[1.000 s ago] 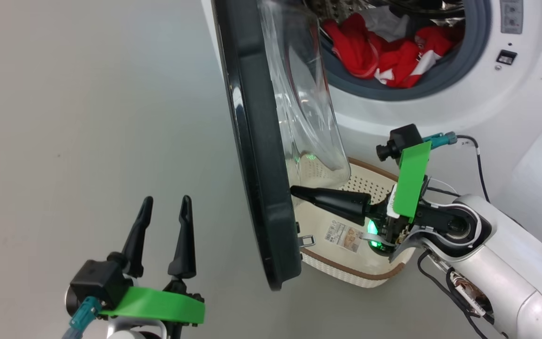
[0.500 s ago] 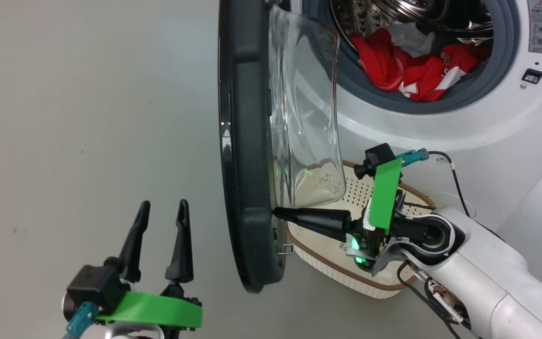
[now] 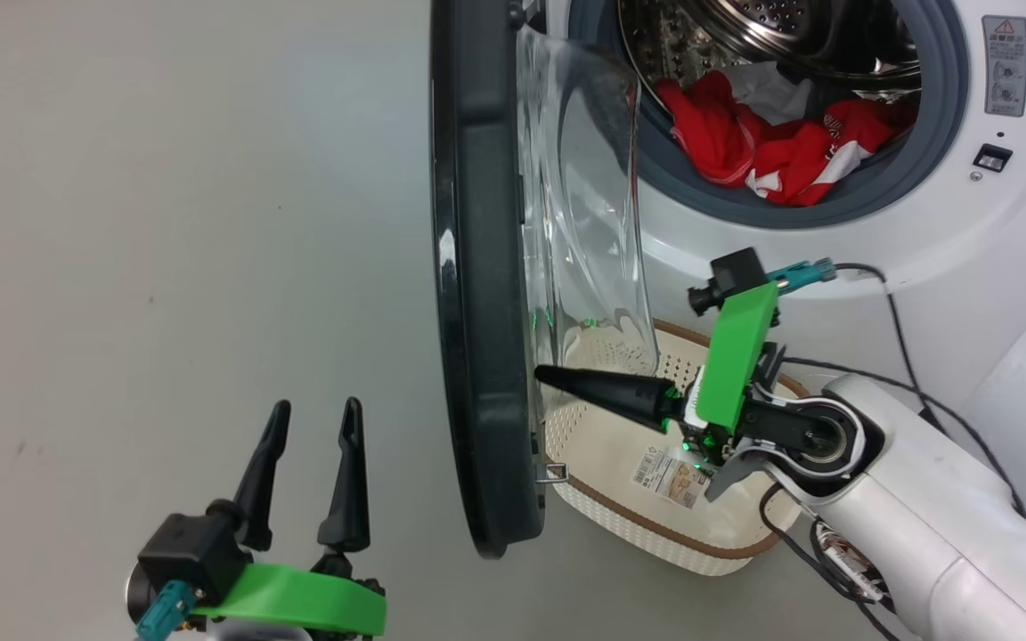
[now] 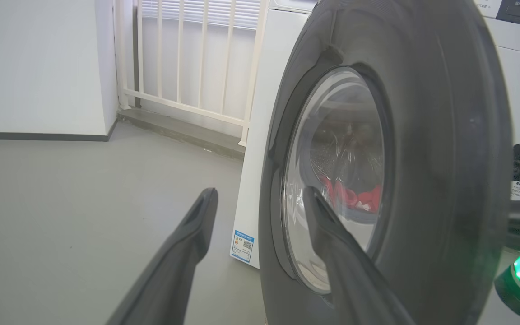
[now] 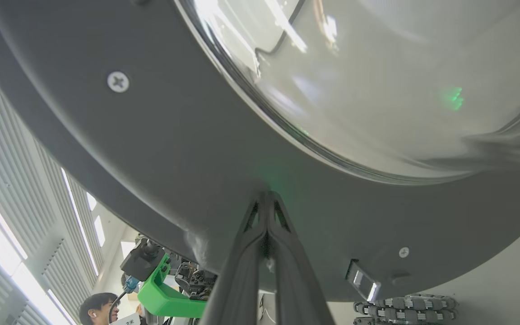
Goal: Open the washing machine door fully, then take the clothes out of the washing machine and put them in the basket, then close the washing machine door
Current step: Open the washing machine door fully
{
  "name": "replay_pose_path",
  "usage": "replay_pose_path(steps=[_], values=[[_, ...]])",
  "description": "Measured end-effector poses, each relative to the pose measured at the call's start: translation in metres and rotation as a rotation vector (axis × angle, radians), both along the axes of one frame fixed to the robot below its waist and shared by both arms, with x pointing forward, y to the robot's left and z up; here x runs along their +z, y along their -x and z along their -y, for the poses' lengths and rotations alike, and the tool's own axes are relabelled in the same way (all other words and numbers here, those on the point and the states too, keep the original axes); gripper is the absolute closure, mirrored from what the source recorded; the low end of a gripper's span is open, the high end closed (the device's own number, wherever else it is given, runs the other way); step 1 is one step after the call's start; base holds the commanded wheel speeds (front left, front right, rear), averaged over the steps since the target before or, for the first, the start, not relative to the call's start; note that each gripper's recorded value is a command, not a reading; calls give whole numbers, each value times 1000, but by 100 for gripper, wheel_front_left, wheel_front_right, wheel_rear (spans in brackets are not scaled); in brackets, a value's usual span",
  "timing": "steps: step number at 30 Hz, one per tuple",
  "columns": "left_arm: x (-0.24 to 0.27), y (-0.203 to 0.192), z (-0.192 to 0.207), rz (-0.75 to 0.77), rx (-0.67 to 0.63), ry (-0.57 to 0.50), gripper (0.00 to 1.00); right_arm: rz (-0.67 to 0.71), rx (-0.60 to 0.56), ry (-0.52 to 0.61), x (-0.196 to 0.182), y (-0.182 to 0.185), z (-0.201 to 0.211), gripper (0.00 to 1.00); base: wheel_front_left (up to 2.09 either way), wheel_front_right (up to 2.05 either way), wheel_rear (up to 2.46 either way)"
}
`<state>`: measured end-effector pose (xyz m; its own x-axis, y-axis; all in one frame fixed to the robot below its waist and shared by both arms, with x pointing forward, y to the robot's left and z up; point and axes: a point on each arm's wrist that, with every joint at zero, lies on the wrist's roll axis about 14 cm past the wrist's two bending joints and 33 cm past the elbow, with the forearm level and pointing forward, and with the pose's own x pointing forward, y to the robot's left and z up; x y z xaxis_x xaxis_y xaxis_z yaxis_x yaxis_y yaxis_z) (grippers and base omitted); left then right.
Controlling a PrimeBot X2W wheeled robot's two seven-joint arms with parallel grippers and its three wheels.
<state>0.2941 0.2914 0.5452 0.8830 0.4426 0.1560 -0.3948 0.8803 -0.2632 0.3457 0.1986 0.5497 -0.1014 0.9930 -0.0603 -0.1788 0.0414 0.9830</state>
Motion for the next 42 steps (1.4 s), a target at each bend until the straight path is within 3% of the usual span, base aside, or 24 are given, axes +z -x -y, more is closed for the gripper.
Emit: replay_pose_path(steps=[3, 4, 5, 6, 11, 26, 33, 42], values=[[-2, 1, 1, -4, -4, 4, 0, 73, -52, 2, 4, -9, 5, 44, 0, 0, 0], [-3, 1, 1, -6, -4, 6, 0, 102, -69, 13, 2, -11, 8, 19, 0, 0, 0], [-4, 1, 1, -7, -6, 8, 0, 124, -86, 25, -1, -13, 12, 4, 0, 0, 0], [-4, 1, 2, -5, -13, 9, 0, 154, -104, 42, -5, -14, 15, 0, 0, 0, 0], [-9, 7, 4, -9, -21, 25, 0, 387, -244, 139, -25, -32, 41, 0, 0, 0, 0], [-10, 17, 4, -6, -22, 9, 0, 924, -549, 222, -38, -68, 91, 0, 0, 0, 0], [-1, 14, 8, 18, -40, -7, 0, 966, -665, 249, -50, -72, 104, 0, 0, 0, 0], [3, 16, 8, 30, -35, -19, 0, 1215, -778, 351, -45, -82, 131, 0, 0, 0, 0]])
